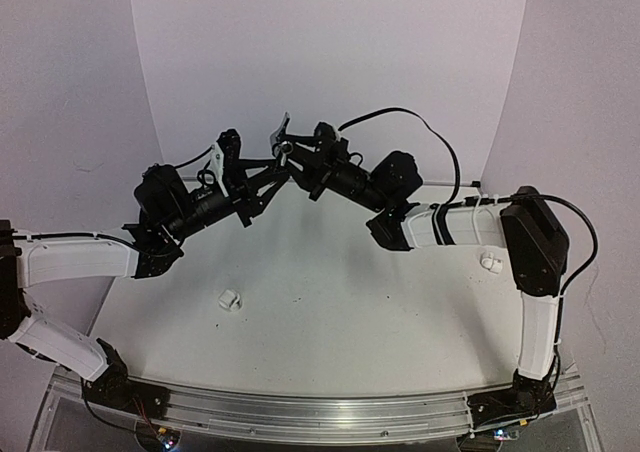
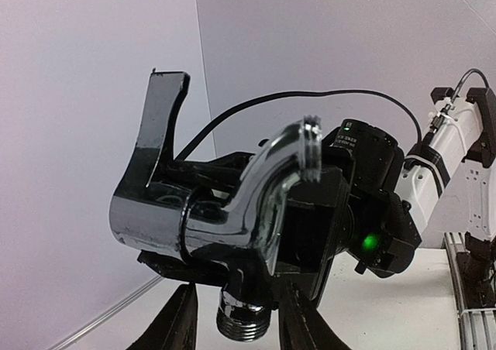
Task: Install the water faucets
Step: Pass from the right arm to the left
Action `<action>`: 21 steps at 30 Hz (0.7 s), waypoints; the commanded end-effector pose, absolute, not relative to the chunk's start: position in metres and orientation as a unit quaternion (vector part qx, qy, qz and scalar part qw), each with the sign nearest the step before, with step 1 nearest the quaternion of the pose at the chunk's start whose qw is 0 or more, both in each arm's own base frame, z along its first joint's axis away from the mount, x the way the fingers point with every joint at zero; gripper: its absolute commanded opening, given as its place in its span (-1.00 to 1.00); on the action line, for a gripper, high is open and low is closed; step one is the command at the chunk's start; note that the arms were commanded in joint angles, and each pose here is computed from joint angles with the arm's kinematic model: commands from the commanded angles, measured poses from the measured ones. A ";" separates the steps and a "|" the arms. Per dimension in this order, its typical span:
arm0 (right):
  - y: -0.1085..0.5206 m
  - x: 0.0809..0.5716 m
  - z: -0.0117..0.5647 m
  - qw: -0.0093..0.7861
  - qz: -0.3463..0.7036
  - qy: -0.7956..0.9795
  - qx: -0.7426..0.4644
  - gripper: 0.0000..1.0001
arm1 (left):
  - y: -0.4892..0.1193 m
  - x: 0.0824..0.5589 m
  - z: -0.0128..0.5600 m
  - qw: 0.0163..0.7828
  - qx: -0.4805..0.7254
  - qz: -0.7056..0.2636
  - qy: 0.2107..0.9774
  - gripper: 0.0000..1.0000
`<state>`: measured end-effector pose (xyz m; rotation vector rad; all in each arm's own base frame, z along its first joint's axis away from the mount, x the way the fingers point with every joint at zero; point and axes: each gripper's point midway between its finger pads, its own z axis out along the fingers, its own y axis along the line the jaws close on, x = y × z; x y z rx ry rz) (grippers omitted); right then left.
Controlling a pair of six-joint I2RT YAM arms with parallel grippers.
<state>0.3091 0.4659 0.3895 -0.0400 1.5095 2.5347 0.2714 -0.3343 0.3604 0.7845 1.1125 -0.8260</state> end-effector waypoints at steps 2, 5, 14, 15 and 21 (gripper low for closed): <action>0.427 0.258 0.463 0.161 0.911 0.360 -0.124 -1.00 | -0.330 0.273 0.396 0.739 0.339 -0.353 0.463 -0.49; 0.426 0.257 0.455 0.165 0.905 0.373 -0.124 -0.97 | -0.324 0.274 0.396 0.749 0.333 -0.334 0.466 -0.90; 0.393 0.287 0.341 0.286 0.745 0.595 -0.098 0.42 | -0.300 0.290 0.355 0.722 0.369 -0.169 0.561 -1.00; 0.389 0.292 0.321 0.310 0.692 0.643 -0.106 0.54 | -0.294 0.290 0.351 0.717 0.369 -0.151 0.571 -1.00; 0.374 0.304 0.302 0.356 0.482 0.776 -0.196 0.64 | -0.277 0.288 0.329 0.676 0.391 -0.093 0.618 -1.00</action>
